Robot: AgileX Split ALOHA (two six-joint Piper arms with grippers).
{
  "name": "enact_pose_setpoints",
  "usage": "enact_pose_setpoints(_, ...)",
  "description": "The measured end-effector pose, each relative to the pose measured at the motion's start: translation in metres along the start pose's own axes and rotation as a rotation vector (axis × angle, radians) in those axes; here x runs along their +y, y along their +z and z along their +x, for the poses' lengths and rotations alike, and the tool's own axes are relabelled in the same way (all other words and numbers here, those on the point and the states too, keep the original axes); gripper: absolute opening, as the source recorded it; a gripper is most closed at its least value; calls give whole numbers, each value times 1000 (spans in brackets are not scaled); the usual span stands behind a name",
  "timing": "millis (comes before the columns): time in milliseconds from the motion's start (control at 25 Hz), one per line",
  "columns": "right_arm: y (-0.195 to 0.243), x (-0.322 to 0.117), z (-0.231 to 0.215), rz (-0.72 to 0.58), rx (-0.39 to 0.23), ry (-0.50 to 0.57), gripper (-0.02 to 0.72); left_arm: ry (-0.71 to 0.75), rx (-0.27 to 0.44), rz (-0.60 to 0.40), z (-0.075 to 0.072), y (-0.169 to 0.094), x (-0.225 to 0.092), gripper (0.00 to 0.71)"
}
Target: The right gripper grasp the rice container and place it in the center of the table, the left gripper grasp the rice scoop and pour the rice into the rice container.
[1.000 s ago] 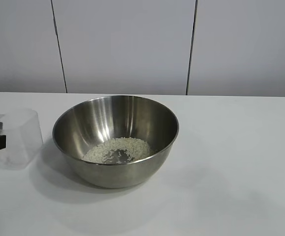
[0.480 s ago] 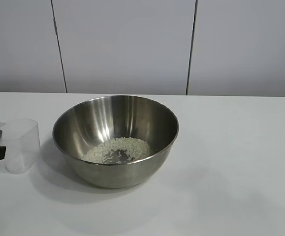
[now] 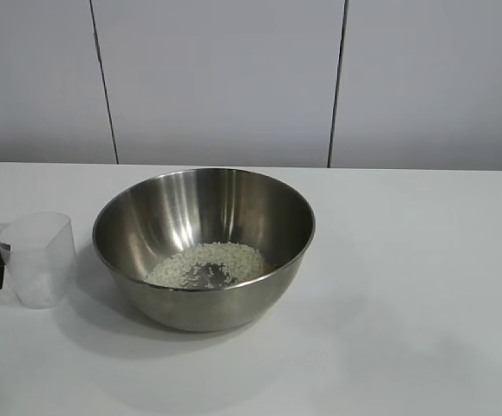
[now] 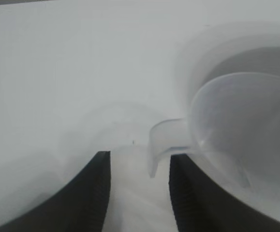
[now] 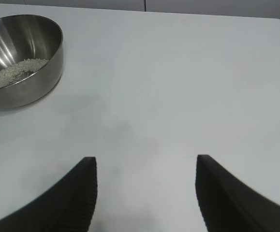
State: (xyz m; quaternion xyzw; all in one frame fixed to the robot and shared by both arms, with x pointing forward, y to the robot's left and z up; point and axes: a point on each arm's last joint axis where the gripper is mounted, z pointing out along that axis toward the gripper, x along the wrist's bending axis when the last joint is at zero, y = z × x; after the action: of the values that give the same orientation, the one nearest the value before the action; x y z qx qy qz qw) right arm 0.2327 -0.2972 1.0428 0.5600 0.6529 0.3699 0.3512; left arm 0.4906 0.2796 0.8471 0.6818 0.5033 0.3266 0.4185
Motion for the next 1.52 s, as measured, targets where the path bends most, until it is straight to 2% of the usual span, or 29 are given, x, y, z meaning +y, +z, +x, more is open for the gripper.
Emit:
enact_pose_setpoints(280,0,0,0,0,0,0,408,-39,25,74,-4,-20,-17,315)
enact_pose_setpoints(480,0,0,0,1,0,0,408,-75,130,93,3,-28,-20,315)
enact_pose_setpoints(600,0,0,0,1,0,0,408,-101,171,55,12,-26,-13,315)
enact_pose_setpoints(720,0,0,0,1,0,0,408,-161,196,-27,26,-22,2,315)
enact_pose_setpoints(880,0,0,0,1,0,0,408,-210,208,-134,53,-18,23,315)
enact_pose_setpoints(1120,0,0,0,1,0,0,408,-278,230,-129,101,-25,49,315)
enact_pose_setpoints(1240,0,0,0,1,0,0,408,-294,253,-139,115,-41,67,315)
enact_pose_setpoints(1360,0,0,0,1,0,0,408,-247,234,-197,110,-63,95,315)
enact_pose_setpoints(1520,0,0,0,0,0,0,408,-180,185,-305,88,-102,139,315)
